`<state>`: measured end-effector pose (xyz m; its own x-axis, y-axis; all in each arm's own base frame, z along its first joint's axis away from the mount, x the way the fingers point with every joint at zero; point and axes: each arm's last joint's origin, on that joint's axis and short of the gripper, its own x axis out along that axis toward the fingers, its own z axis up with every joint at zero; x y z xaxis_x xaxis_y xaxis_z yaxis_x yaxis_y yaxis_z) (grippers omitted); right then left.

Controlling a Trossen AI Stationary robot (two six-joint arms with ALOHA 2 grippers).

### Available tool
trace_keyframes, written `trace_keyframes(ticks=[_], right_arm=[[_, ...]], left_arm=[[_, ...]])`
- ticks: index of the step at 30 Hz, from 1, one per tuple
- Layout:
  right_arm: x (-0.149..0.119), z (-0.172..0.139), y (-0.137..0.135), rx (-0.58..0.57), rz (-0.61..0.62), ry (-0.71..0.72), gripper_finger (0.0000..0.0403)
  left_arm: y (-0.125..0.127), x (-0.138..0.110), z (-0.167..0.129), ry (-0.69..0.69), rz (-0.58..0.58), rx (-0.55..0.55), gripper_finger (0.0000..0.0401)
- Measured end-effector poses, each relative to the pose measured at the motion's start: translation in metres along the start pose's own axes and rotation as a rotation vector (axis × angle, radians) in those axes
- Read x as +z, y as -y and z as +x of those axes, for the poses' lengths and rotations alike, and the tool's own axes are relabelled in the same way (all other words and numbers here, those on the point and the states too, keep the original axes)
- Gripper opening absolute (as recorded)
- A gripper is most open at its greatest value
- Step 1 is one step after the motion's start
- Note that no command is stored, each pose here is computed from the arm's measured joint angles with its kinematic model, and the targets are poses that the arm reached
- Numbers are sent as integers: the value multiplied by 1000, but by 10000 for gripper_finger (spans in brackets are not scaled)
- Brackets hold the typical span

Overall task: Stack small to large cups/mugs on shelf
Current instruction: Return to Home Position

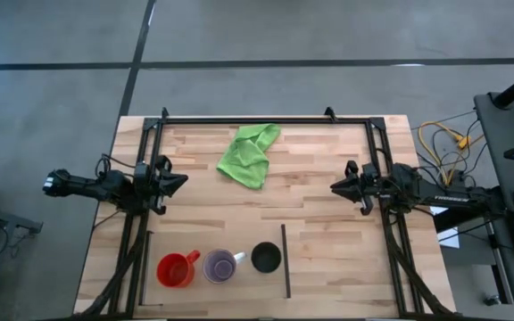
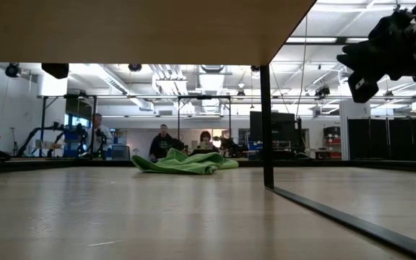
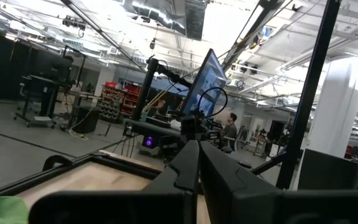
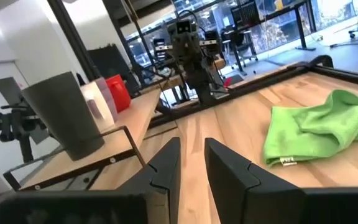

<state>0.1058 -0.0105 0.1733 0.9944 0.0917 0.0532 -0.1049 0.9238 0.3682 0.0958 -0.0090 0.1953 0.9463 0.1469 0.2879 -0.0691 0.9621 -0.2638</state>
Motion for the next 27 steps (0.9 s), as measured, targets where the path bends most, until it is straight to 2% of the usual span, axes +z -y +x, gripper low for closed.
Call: trace_keyframes(ticks=[6, 11, 27], right_arm=[[-7, 0, 3, -28, -2, -69, 68], [-14, -1, 6, -60, 48, -141, 68], [-15, -1, 6, -62, 46, -148, 68]], left_arm=[[0, 0, 0, 0, 0, 0, 0], [0, 0, 0, 0, 0, 0, 0], [0, 0, 0, 0, 0, 0, 0]])
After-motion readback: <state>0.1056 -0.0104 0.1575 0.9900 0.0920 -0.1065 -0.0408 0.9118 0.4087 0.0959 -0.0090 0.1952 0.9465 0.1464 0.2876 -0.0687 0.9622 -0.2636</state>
